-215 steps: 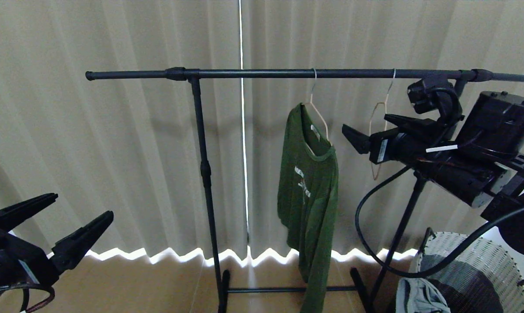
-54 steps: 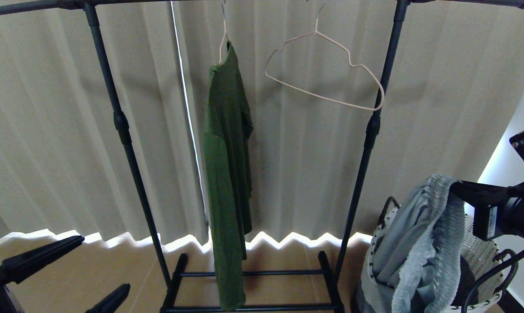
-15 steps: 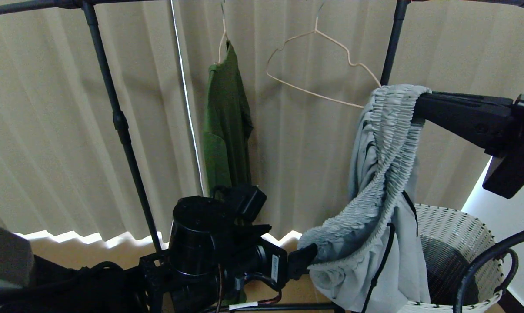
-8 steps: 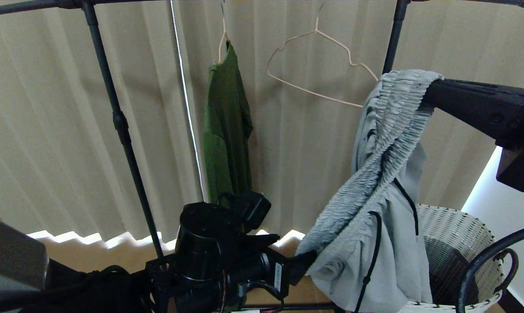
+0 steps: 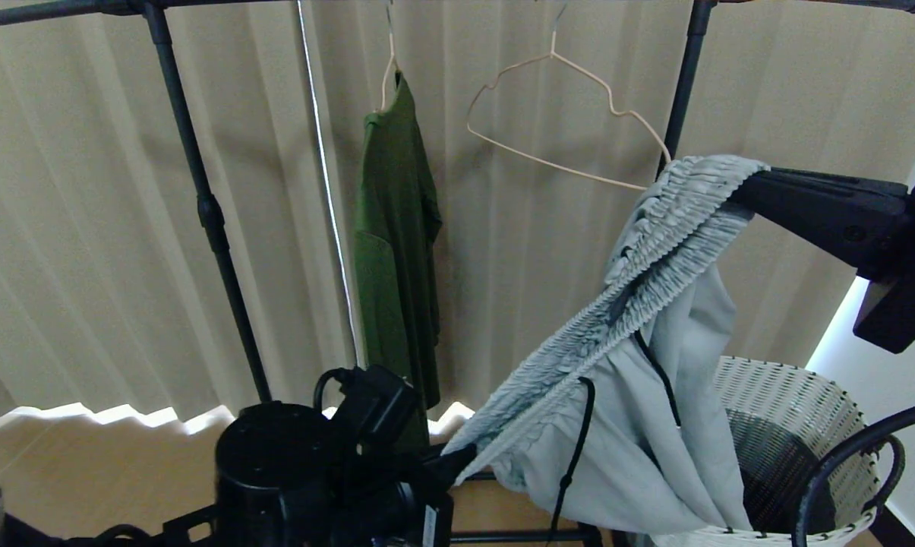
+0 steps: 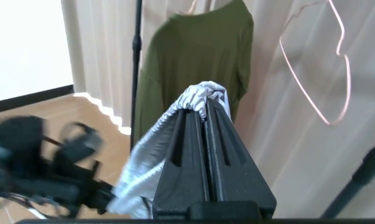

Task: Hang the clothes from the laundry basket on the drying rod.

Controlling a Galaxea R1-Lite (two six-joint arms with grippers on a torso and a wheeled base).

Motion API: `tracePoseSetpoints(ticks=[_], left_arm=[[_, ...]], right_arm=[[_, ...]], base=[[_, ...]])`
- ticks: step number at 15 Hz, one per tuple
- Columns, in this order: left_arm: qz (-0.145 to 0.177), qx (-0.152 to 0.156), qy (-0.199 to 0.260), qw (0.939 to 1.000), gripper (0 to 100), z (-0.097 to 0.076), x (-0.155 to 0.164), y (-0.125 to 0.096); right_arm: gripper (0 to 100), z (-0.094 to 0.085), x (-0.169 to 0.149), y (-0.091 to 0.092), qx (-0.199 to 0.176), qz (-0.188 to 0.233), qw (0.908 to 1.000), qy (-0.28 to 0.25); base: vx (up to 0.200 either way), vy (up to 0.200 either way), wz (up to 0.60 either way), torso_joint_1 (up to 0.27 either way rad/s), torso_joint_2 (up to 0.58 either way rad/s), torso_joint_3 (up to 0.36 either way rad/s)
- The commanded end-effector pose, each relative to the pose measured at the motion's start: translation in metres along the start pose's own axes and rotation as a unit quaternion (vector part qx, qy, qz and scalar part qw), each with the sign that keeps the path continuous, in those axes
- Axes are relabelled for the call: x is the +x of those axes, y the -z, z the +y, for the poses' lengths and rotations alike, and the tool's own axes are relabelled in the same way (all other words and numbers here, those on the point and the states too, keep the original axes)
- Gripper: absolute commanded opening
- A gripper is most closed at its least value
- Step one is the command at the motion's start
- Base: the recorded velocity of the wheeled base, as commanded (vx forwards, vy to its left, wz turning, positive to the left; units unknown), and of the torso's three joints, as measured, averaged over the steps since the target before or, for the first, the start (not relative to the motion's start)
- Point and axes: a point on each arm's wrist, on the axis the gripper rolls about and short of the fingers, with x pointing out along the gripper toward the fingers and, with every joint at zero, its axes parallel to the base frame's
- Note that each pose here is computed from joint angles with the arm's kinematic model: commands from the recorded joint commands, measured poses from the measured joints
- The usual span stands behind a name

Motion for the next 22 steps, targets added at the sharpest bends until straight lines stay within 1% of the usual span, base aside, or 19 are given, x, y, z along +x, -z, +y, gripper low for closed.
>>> tracePoseSetpoints(ticks=[1,2,3,4,5,6,7,9,10,11,12,13,15,16,18,19,20,21,22], left_arm=[[-0.062,-0.003,-0.02,0.9979,0,0.011,-0.035,-0.021],[-0.09,-0.003,-0.038,0.9952,0,0.02,-0.043,-0.034],[-0.123,0.006,-0.07,0.9899,0,0.032,-0.055,-0.057],[-0.138,0.009,-0.092,0.986,0,0.039,-0.065,-0.075],[-0.16,0.006,-0.111,0.9808,0,0.044,-0.081,-0.1],[-0.163,0.006,-0.115,0.98,0,0.044,-0.086,-0.106],[-0.186,0.006,-0.126,0.9745,0,0.042,-0.11,-0.136],[-0.223,0.007,-0.14,0.9648,0,0.035,-0.149,-0.185],[-0.244,0.009,-0.151,0.9577,0,0.035,-0.163,-0.206],[-0.27,0.014,-0.163,0.9488,0,0.034,-0.178,-0.229],[-0.282,0.017,-0.167,0.9447,0,0.033,-0.184,-0.239],[-0.3,0.035,-0.17,0.9379,0,0.029,-0.194,-0.26],[-0.297,0.055,-0.173,0.9373,0,0.029,-0.191,-0.267],[-0.29,0.059,-0.17,0.94,0,0.028,-0.187,-0.265],[-0.263,0.055,-0.16,0.9498,0,0.028,-0.176,-0.252],[-0.237,0.052,-0.156,0.9574,0,0.029,-0.166,-0.238],[-0.228,0.052,-0.153,0.9602,0,0.029,-0.164,-0.233],[-0.195,0.051,-0.137,0.9699,0,0.025,-0.154,-0.214],[-0.183,0.05,-0.132,0.9729,0,0.025,-0.15,-0.208]], right_arm=[[0,-0.006,-0.006,0.009,-0.003,0.004,0.9998,0.017],[0,-0.009,-0.006,0.013,-0.004,0.007,0.9996,0.026],[0,-0.011,-0.006,0.015,-0.005,0.011,0.9995,0.031],[0,-0.011,-0.005,0.016,-0.005,0.013,0.9994,0.031],[0,-0.011,-0.003,0.014,-0.005,0.011,0.9995,0.031],[0,-0.011,-0.001,0.015,-0.005,0.013,0.9994,0.031],[0,-0.011,0.005,0.01,-0.006,0.005,0.9995,0.031],[0,-0.012,0.018,-0.002,-0.005,-0.021,0.9993,0.032],[0,-0.012,0.026,-0.008,-0.007,-0.03,0.9991,0.03],[0,-0.015,0.032,-0.023,-0.008,-0.054,0.998,0.032],[0,-0.016,0.036,-0.031,-0.009,-0.066,0.9972,0.034],[0,-0.021,0.044,-0.055,-0.01,-0.102,0.9937,0.044],[0,-0.029,0.048,-0.073,-0.014,-0.129,0.9897,0.06],[0,-0.029,0.048,-0.073,-0.014,-0.129,0.9897,0.061],[0,-0.029,0.047,-0.064,-0.014,-0.114,0.9914,0.062],[0,-0.03,0.044,-0.056,-0.015,-0.101,0.9926,0.066],[0,-0.031,0.043,-0.052,-0.015,-0.095,0.9931,0.067],[0,-0.032,0.042,-0.034,-0.015,-0.067,0.995,0.072],[0,-0.033,0.042,-0.027,-0.016,-0.055,0.9956,0.074]], base=[[0.0,0.0,0.0,0.0,0.0,0.0],[0.0,0.0,0.0,0.0,0.0,0.0],[0.0,0.0,0.0,0.0,0.0,0.0],[0.0,0.0,0.0,0.0,0.0,0.0],[0.0,0.0,0.0,0.0,0.0,0.0],[0.0,0.0,0.0,0.0,0.0,0.0],[0.0,0.0,0.0,0.0,0.0,0.0],[0.0,0.0,0.0,0.0,0.0,0.0],[0.0,0.0,0.0,0.0,0.0,0.0],[0.0,0.0,0.0,0.0,0.0,0.0],[0.0,0.0,0.0,0.0,0.0,0.0],[0.0,0.0,0.0,0.0,0.0,0.0],[0.0,0.0,0.0,0.0,0.0,0.0],[0.0,0.0,0.0,0.0,0.0,0.0],[0.0,0.0,0.0,0.0,0.0,0.0],[0.0,0.0,0.0,0.0,0.0,0.0],[0.0,0.0,0.0,0.0,0.0,0.0],[0.0,0.0,0.0,0.0,0.0,0.0],[0.0,0.0,0.0,0.0,0.0,0.0]])
